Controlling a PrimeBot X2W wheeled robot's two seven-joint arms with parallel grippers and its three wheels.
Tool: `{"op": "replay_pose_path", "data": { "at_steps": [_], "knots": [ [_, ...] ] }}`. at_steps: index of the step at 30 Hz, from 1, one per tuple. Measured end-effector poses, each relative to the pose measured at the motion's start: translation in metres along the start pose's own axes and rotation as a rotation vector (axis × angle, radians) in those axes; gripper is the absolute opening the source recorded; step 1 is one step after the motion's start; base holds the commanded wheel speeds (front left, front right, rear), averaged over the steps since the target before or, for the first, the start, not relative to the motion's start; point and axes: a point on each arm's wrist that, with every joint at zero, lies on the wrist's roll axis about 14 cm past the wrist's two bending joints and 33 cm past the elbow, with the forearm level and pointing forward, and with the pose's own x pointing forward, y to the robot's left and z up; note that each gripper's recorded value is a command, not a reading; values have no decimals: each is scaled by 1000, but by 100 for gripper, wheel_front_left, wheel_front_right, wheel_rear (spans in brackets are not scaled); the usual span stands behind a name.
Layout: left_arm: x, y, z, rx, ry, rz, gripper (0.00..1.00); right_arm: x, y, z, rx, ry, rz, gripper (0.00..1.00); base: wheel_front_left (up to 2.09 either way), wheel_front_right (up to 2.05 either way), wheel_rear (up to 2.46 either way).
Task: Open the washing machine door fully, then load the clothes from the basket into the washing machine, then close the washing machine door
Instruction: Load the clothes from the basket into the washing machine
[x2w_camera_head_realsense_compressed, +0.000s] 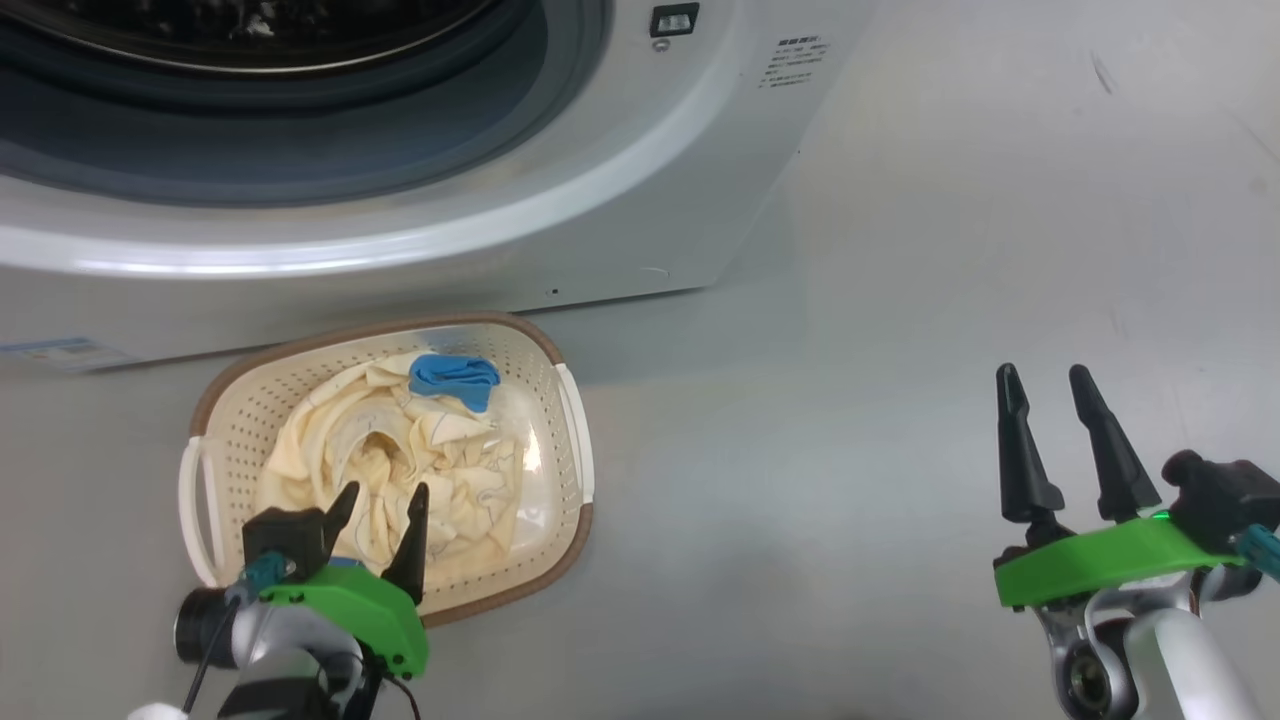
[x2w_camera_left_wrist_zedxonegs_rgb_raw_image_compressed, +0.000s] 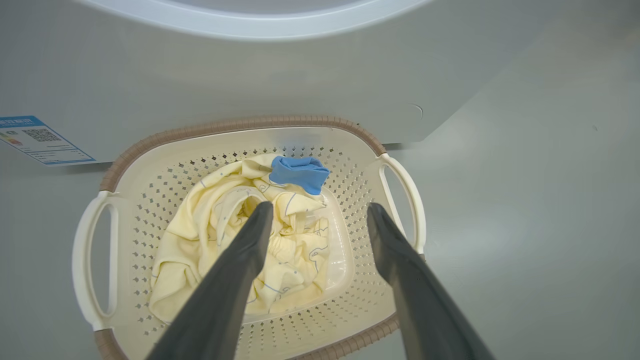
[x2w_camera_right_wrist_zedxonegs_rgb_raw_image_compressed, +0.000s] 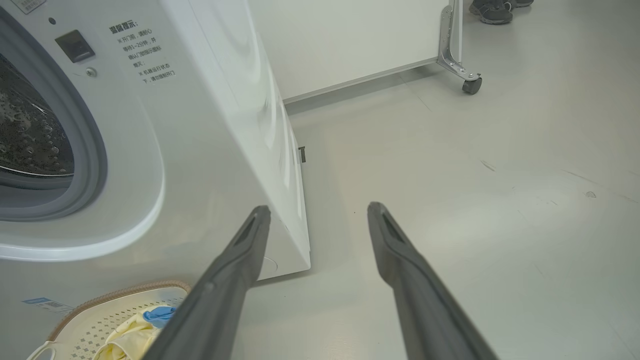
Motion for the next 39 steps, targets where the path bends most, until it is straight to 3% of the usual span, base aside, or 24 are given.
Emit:
{"op": "replay_pose_path", "data": {
  "at_steps": [16, 39],
  "knots": [
    [44, 23, -48, -2, 240, 24, 100, 27, -2, -20, -7, 50, -5, 100, 0, 0, 0],
    [99, 61, -67, -17, 270, 83, 100, 58, -7, -62, -47, 147, 6, 100, 0, 0, 0]
  ]
}}
